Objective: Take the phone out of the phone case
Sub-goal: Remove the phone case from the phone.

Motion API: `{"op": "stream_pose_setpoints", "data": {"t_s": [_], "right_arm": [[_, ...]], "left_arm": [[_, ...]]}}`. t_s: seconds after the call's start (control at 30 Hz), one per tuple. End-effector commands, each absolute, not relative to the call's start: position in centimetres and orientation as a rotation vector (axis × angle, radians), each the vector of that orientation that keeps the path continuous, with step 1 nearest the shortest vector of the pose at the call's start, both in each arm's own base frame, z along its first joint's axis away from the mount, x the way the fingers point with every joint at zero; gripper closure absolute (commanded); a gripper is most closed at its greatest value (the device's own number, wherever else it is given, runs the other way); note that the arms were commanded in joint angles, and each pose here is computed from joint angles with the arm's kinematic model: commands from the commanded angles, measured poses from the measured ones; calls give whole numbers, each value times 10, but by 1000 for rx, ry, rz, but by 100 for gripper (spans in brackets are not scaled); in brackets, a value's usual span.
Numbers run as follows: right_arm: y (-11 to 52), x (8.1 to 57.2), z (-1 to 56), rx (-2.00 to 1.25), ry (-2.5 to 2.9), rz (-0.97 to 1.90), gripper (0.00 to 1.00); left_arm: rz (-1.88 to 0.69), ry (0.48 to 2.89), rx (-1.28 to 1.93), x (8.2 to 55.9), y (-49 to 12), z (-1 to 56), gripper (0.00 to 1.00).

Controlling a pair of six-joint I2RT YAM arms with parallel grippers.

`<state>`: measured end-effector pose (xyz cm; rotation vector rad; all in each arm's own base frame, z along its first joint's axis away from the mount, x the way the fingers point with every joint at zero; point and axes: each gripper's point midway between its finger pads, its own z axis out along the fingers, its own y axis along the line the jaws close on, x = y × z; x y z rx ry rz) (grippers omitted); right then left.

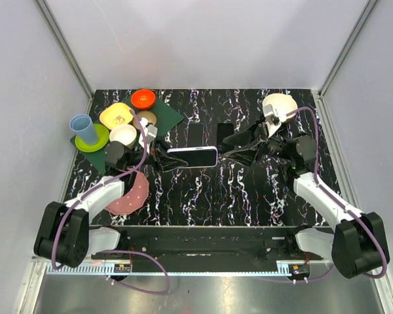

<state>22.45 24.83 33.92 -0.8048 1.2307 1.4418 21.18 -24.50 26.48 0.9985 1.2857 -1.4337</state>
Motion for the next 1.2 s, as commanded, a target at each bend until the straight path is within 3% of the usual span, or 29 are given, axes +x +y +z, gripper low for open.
{"op": "stream_pose_setpoints", "data": {"t_s": [0.0,0.47,1.17], "right_arm": [[246,214,345,-950,1113,1339,31],[245,261,325,-888,1318,1159,36],[257,269,276,-1091,1427,1001,31]], "left_arm": [[-1317,1155,1003,224,-243,298,100],[-1291,1189,968,233,-241,296,100],[-1280,1208,942,238,-238,298,100]]}}
